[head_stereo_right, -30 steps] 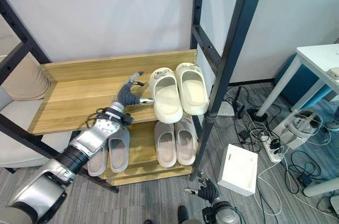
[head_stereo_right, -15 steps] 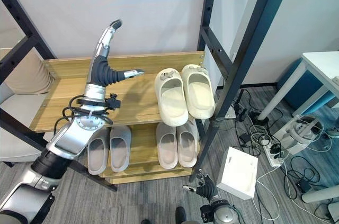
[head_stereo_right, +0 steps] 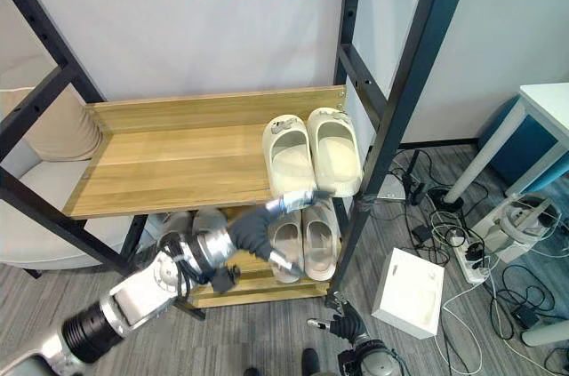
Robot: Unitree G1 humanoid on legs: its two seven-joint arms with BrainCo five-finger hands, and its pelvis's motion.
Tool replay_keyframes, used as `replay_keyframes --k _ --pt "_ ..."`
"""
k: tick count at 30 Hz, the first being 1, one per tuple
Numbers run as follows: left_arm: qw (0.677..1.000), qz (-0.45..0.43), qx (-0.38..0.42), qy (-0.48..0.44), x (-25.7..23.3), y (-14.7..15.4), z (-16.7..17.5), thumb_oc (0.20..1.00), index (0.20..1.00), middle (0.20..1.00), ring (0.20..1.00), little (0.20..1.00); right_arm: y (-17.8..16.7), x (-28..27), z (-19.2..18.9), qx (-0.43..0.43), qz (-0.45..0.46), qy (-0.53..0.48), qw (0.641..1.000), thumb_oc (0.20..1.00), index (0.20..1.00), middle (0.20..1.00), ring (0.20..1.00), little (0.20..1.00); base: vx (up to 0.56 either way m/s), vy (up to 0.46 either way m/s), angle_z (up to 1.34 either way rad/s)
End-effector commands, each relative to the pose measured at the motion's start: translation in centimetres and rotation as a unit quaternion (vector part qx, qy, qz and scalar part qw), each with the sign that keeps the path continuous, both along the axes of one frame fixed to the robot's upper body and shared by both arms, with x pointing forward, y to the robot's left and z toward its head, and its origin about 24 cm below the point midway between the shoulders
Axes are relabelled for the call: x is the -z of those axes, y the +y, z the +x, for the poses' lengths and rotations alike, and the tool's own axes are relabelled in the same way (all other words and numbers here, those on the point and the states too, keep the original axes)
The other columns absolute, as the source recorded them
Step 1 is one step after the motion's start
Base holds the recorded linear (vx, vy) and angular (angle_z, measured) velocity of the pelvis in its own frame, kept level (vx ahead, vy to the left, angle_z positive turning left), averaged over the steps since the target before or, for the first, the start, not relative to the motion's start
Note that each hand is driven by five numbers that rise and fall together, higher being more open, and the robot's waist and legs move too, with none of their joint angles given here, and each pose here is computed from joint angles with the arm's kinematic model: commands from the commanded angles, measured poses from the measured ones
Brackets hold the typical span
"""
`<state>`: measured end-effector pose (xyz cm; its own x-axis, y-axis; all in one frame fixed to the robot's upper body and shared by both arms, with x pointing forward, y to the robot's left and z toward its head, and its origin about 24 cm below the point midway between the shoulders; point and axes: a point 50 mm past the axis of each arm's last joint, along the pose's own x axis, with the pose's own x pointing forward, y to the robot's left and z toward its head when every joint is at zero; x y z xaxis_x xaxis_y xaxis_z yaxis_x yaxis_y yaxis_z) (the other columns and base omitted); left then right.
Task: Arrange the slippers neatly on the shoe rack.
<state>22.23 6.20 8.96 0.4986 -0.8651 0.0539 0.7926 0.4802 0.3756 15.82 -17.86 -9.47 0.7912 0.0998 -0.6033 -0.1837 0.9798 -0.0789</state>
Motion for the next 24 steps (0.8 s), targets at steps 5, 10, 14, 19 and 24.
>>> replay_keyframes --k 5,10,14,19,24 --pt "0.975 0.102 -0.136 0.14 9.1 4.5 -0.2 1.0 1.0 1.0 1.0 1.0 -0.4 -1.5 2.9 0.017 0.007 -0.048 0.999 1.0 1.0 1.0 1.0 1.0 0.0 -0.002 0.0" --pt "0.911 0.073 -0.313 0.257 14.0 8.3 -1.5 1.0 1.0 1.0 1.0 1.0 -0.4 -1.8 3.2 0.039 0.014 -0.058 0.997 1.0 1.0 1.0 1.0 1.0 0.0 -0.003 0.03" --pt "0.863 0.039 -0.404 0.301 15.6 10.1 -2.1 1.0 1.0 1.0 1.0 1.0 -0.4 -1.7 3.1 0.057 0.015 -0.059 0.996 1.0 1.0 1.0 1.0 1.0 0.0 -0.003 0.02" --pt "0.823 0.02 -0.465 0.325 16.7 11.3 -2.6 1.0 1.0 1.0 1.0 1.0 -0.4 -1.6 3.1 0.079 0.021 -0.059 0.995 1.0 1.0 1.0 1.0 1.0 -0.01 -0.002 0.06" --pt "0.797 0.012 -0.503 0.334 17.4 11.9 -2.6 1.0 1.0 1.0 1.0 1.0 -0.4 -1.5 3.1 0.088 0.019 -0.059 0.994 1.0 1.0 1.0 1.0 1.0 -0.01 0.004 0.05"
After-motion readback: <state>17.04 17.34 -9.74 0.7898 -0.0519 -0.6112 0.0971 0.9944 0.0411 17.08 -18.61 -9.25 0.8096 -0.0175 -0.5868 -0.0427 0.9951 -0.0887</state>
